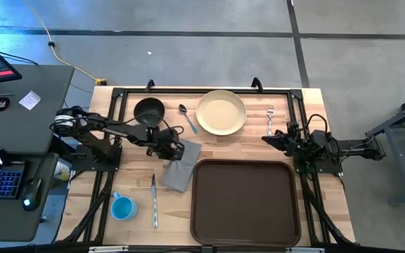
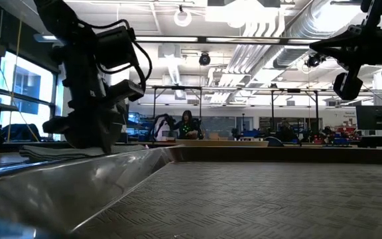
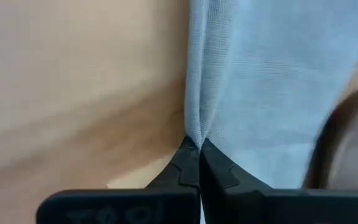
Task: Set up tray
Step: Put the gray table napkin on the brown tray
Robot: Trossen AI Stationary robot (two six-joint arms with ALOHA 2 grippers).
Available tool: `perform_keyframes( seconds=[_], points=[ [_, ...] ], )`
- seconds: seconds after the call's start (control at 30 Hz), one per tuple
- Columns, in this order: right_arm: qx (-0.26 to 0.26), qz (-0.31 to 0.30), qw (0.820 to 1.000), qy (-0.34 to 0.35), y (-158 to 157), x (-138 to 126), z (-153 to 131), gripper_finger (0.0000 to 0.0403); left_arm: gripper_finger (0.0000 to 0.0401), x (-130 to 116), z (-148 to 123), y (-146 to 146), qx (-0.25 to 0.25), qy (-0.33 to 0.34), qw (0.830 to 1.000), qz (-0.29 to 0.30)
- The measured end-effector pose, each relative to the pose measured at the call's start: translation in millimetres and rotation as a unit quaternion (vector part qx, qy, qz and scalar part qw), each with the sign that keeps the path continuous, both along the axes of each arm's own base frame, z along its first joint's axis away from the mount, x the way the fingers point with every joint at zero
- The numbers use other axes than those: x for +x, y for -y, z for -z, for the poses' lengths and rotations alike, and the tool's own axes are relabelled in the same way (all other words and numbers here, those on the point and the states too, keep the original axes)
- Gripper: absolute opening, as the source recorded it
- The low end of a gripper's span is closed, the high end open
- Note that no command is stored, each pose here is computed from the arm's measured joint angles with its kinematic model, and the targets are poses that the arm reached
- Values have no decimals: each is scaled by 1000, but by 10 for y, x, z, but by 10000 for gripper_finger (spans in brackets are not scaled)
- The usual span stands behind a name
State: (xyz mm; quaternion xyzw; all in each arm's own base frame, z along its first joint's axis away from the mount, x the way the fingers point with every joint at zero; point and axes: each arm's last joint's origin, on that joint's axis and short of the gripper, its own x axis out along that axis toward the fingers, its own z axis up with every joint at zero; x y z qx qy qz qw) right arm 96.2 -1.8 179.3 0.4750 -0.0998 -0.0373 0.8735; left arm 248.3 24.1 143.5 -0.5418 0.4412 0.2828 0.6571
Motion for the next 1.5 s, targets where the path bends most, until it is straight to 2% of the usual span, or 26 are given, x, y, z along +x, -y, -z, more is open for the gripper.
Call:
perform_keyframes(
  seconds=[0.13,0.23,0.33,0.57,0.8,0.93,1.1,1.17,1.4,1.5],
  points=[
    [60,-11,998,26,-1,-5,-31,0,26,-74,-185,31,-12,27,999,15],
    [145,-30,987,64,-1,-15,-76,0,26,-124,-381,34,-11,73,997,10],
    [182,-41,977,98,0,-25,-132,0,26,-197,-573,40,-13,116,993,-4],
    [192,-23,972,130,15,-43,-182,0,26,-247,-922,70,-27,235,971,-35],
    [192,-18,972,134,18,-45,-187,0,26,-133,-1163,187,-52,355,932,-58],
    [193,-20,970,146,18,-53,-208,0,26,-72,-1147,393,-77,361,927,-71],
    [193,-22,968,161,19,-64,-235,0,26,86,-1129,774,-129,404,902,-80],
    [193,-23,968,161,19,-64,-236,0,26,183,-1090,953,-146,406,898,-84],
    [190,-50,968,155,3,-60,-234,0,26,743,-936,1569,-144,383,909,-77],
    [186,-66,969,151,-7,-58,-234,0,26,1014,-663,1718,-124,340,930,-68]
  ],
)
